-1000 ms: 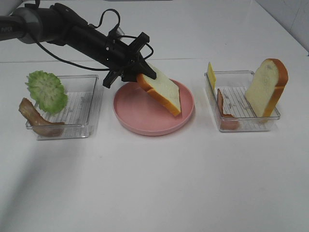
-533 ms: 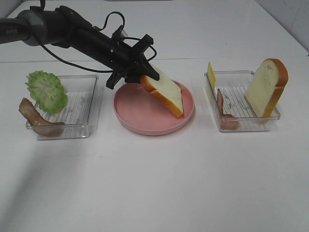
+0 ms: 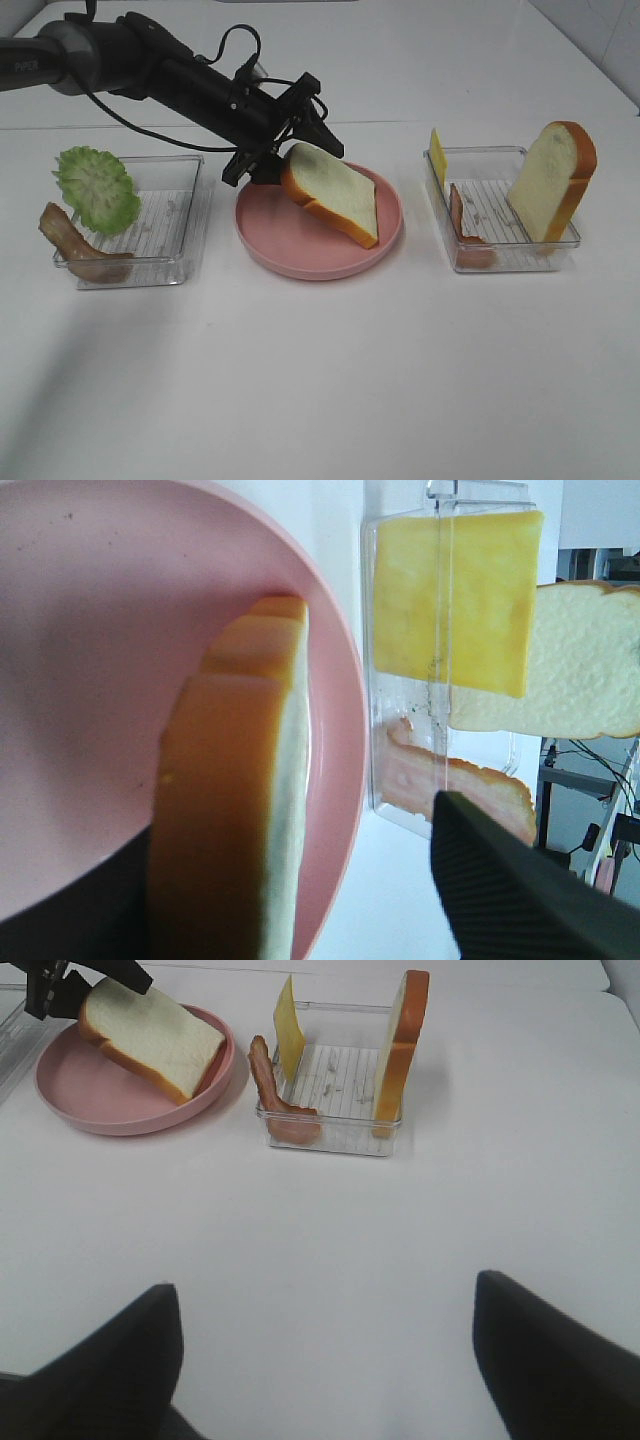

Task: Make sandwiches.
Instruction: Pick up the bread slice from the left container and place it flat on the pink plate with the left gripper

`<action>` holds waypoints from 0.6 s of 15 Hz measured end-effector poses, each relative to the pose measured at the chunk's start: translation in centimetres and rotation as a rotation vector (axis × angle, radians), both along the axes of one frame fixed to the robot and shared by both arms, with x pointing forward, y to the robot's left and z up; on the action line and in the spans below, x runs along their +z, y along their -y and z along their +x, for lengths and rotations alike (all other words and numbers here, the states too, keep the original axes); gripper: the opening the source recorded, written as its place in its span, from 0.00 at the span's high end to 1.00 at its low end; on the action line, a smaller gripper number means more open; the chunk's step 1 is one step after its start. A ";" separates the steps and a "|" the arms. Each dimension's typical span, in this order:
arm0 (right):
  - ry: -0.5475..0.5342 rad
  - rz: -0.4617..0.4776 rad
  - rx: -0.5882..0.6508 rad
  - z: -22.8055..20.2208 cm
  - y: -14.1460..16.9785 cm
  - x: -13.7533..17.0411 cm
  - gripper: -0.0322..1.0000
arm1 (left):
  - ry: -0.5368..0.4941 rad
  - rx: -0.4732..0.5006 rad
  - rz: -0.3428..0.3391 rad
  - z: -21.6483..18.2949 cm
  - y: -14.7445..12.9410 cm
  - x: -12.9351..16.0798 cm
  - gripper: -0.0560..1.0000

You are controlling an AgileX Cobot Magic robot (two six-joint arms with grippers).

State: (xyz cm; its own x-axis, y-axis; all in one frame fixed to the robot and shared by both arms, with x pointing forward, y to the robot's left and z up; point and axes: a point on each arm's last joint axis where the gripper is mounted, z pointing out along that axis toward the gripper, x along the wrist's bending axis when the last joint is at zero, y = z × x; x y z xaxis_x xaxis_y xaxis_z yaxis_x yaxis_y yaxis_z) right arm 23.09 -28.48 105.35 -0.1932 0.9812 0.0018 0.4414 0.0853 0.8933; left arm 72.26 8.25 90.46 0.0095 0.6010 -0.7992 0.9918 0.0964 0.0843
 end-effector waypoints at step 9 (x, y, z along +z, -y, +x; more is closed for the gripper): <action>0.000 0.000 0.000 0.0 0.0 0.0 0.24 | 0.219 -0.195 0.311 -0.9 2.0 2.6 0.20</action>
